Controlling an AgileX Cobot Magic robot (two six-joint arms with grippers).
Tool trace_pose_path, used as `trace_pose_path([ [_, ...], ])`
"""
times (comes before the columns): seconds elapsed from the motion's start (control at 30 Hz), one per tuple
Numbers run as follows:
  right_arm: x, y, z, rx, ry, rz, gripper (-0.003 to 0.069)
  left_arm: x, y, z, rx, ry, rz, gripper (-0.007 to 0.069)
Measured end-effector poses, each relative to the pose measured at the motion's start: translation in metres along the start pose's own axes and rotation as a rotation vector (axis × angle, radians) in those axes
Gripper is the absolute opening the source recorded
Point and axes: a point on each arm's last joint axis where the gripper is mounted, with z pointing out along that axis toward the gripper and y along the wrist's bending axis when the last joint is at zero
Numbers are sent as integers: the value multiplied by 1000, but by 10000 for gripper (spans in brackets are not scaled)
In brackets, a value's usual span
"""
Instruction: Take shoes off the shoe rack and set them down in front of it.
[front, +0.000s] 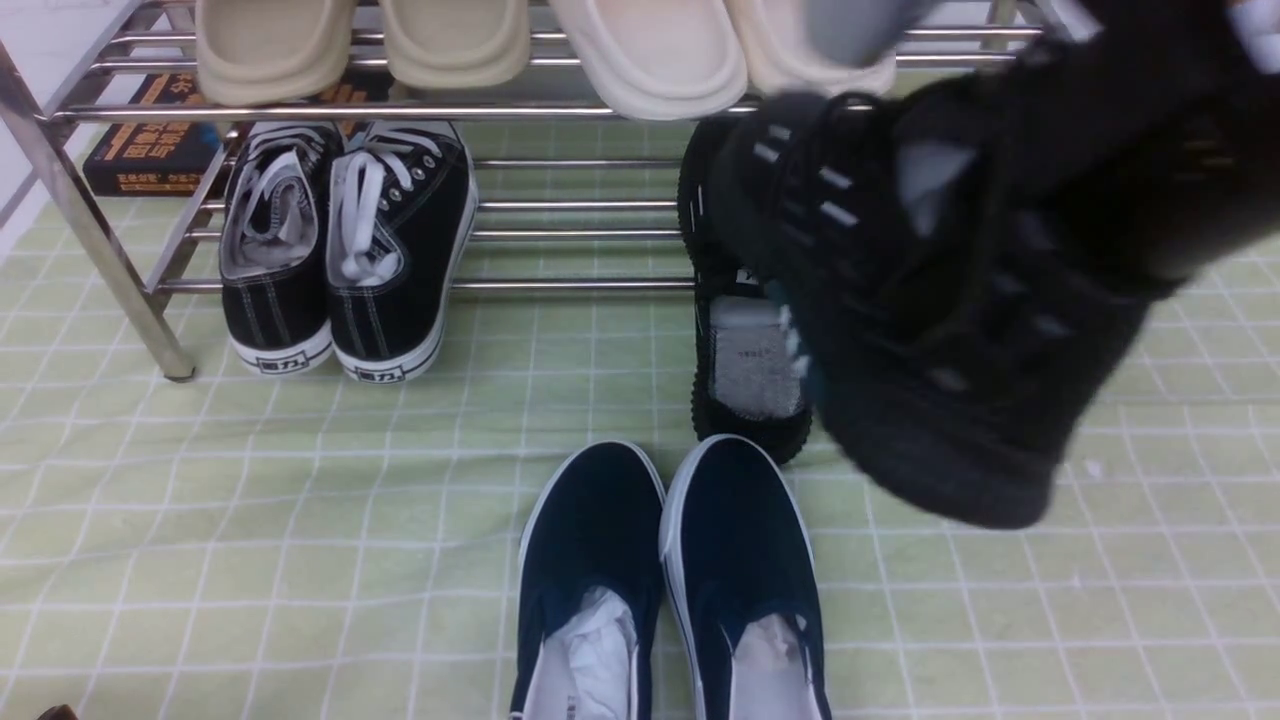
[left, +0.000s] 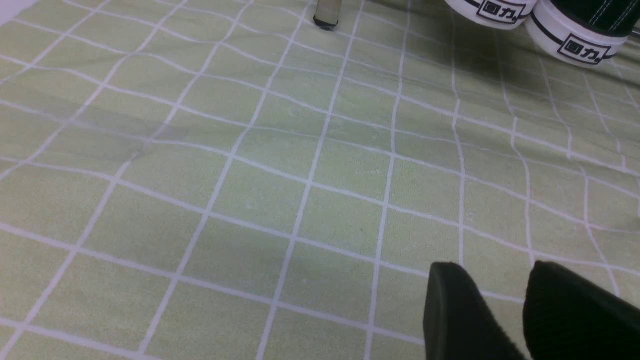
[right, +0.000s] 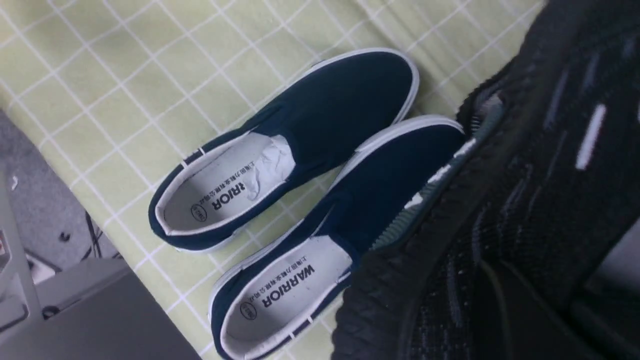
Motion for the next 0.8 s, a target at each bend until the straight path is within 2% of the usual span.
trace_pose_path([
  [0.2,38,0,-13,-2,20,99,12,0,0,0,0,0,0,239],
  [0.33,65,0,8,15,127,167,12,0,0,0,0,0,0,239],
  [0.43,92,-1,45,49,271,200,13,0,0,0,0,0,0,239],
  [0.6,105,-4,79,98,280,208,13,0,0,0,0,0,0,239],
  [0.8,95,-9,115,149,215,178,13,0,0,0,0,0,0,239],
])
